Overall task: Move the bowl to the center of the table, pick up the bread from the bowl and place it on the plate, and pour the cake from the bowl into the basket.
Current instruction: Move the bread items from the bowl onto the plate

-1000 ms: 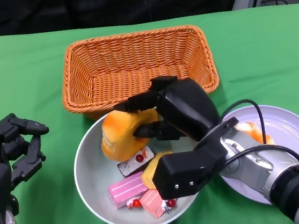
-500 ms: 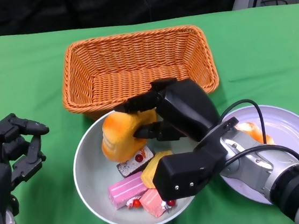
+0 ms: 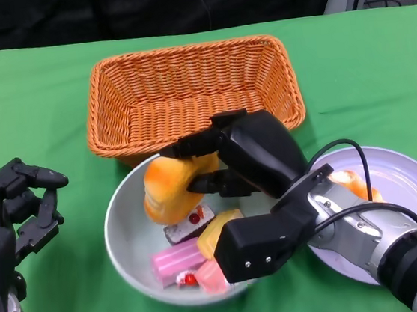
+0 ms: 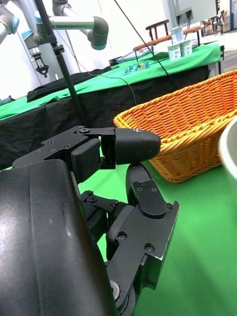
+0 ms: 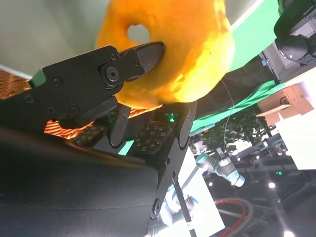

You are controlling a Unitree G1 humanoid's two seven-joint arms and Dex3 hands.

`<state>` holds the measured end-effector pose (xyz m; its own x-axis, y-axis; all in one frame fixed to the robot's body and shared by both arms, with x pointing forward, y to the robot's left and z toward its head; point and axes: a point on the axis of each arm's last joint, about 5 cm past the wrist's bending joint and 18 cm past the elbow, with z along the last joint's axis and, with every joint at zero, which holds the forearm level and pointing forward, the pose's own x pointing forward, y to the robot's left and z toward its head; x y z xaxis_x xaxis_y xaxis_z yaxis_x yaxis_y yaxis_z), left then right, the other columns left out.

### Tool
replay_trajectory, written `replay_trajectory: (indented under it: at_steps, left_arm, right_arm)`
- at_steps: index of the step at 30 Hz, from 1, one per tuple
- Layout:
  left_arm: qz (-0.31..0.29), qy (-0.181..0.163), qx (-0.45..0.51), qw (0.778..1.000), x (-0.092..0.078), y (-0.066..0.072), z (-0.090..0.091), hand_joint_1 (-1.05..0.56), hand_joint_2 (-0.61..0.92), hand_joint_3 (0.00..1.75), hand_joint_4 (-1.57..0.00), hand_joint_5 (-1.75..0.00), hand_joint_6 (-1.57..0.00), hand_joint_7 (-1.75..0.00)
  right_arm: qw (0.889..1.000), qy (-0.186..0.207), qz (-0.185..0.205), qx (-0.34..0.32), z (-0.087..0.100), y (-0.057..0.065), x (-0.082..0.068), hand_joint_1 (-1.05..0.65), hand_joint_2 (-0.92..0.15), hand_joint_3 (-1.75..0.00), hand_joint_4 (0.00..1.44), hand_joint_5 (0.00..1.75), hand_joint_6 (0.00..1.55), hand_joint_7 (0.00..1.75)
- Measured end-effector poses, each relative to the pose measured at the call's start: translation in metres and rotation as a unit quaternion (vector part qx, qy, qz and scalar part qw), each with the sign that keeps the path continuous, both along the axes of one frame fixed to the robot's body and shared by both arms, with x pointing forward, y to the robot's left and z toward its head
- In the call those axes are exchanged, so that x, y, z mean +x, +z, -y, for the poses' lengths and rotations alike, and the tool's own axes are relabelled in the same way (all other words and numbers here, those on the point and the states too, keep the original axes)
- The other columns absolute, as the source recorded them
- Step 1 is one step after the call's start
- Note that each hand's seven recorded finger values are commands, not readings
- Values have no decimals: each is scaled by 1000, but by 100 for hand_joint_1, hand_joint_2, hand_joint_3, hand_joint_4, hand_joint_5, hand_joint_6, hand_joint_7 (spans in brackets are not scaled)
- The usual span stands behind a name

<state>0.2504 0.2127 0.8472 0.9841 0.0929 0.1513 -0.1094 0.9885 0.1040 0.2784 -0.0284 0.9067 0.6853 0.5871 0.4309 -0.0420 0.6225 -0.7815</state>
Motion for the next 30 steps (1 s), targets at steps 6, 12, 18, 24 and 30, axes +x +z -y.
replay_trajectory:
  at_steps: [6,12,18,24,30]
  left_arm:
    - [0,-1,1,1000,0,0,0,-9,74,77,-75,-169,-77,-126]
    - [0,-1,1,1000,0,0,0,-8,75,76,-75,-170,-76,-127]
    - [0,-2,1,1000,0,0,0,-9,75,76,-74,-170,-76,-127]
    - [0,-1,1,1000,0,0,0,-9,75,76,-75,-169,-77,-126]
    - [-1,-2,1,1000,0,0,0,-9,75,76,-75,-170,-77,-127]
  right_arm:
    - [1000,1,7,7,0,0,-1,-17,-90,0,82,90,121,1]
    - [1000,7,8,9,-1,0,-1,-16,-89,0,79,111,123,1]
    - [1000,12,12,18,-1,1,-2,-16,-90,0,76,123,123,2]
    - [999,11,14,27,-1,1,-1,-12,-90,0,77,138,127,5]
    - [999,14,10,50,0,5,-1,-11,-91,-1,77,146,128,9]
